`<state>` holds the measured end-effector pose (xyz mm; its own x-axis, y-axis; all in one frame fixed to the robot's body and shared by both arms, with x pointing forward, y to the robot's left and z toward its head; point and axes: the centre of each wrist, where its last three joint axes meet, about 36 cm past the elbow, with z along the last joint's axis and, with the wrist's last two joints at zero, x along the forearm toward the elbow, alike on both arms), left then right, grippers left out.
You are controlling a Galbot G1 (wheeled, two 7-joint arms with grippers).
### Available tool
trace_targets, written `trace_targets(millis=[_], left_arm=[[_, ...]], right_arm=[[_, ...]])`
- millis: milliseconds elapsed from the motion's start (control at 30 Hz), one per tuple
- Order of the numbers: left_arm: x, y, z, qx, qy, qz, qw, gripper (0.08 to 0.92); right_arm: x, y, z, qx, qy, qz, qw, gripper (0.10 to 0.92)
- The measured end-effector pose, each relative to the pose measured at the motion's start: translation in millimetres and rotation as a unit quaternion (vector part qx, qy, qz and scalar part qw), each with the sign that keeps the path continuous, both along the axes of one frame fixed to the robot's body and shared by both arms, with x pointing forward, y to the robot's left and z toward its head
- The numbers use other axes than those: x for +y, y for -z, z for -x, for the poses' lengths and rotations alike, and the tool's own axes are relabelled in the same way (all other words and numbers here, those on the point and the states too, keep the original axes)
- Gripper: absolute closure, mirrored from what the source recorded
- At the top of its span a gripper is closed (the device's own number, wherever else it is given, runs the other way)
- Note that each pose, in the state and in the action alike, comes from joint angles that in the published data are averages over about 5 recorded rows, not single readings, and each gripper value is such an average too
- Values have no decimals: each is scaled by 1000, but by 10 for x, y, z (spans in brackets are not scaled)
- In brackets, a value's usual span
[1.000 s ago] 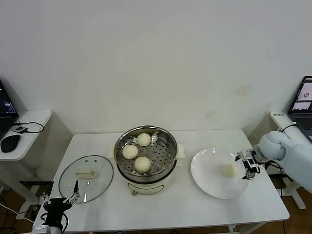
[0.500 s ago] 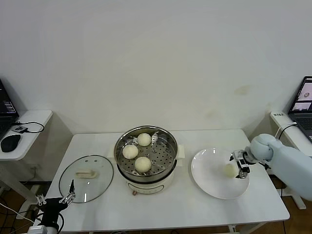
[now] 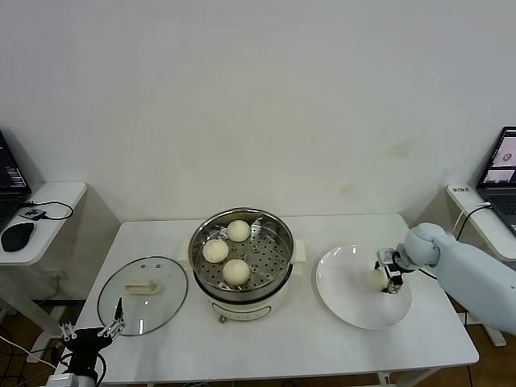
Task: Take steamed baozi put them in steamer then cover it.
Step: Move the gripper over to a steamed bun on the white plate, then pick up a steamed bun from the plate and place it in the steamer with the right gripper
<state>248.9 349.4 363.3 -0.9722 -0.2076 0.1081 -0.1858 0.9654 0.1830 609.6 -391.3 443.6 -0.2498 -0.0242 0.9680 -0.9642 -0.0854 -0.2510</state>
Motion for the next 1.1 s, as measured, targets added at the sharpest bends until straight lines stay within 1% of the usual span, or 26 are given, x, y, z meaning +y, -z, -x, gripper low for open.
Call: trace_targets(millis=[167,367,533,800,1100], left_arm=[[0,4,3,0,-1,0,1000,177],[13,0,12,0,-3,-1,1000,177],[21,-10,3,-3,-5,-2,1000,177],[1,-36,-29,-10,-4,-1,1000,177],[-11,-44,-53,-14,-5,-1,1000,177]], right_arm=[[8,-5,-7,1,1,1,1000,367],[9,-65,-6,5,0,1,1000,388],[23,-241,1,4,-4,1,1000,400],[134,-896,0,-21,-13,-18,1000,395],[734,-1799,-8,-54,-52,-65,995,394]])
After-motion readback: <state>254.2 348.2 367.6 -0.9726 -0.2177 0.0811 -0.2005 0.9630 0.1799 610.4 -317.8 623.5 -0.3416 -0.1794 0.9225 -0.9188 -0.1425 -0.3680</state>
